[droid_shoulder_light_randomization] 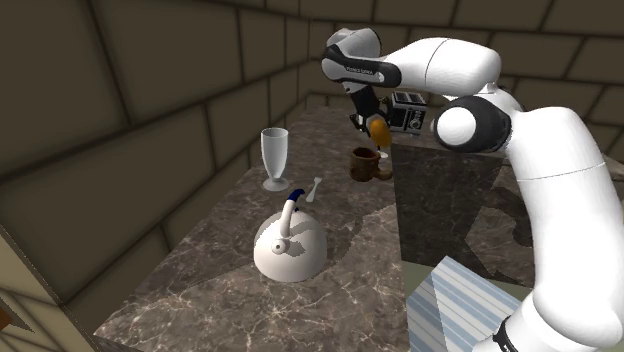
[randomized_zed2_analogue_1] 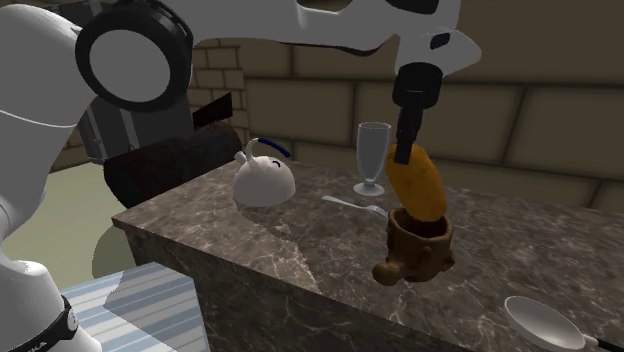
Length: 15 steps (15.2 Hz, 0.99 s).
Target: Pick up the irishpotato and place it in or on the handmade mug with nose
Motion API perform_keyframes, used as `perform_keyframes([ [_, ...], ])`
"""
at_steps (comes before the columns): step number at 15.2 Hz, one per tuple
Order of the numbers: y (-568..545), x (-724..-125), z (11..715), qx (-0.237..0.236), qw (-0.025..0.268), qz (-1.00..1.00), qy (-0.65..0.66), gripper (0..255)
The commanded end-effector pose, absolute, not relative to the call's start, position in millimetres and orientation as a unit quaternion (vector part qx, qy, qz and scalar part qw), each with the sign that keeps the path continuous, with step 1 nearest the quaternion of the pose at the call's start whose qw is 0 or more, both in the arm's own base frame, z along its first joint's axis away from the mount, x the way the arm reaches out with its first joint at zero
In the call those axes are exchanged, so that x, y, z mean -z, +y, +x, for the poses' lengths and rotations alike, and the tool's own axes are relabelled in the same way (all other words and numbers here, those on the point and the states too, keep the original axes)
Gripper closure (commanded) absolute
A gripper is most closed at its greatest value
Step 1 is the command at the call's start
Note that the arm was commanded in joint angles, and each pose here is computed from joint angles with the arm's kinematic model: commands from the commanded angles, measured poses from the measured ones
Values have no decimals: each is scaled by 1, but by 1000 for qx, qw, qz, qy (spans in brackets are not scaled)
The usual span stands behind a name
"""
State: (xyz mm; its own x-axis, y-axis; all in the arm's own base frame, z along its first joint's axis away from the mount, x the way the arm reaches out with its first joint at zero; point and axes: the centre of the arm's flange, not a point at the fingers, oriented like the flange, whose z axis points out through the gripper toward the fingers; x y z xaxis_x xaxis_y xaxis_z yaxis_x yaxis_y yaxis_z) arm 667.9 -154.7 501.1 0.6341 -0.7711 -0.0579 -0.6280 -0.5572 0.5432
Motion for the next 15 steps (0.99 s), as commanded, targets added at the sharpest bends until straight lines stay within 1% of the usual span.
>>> perform_keyframes([
  [1,-163,-494,670,146,245,870,-401,255],
  [13,-163,-431,670,146,245,870,-401,255],
  [15,-163,-428,670,146,245,870,-401,255],
])
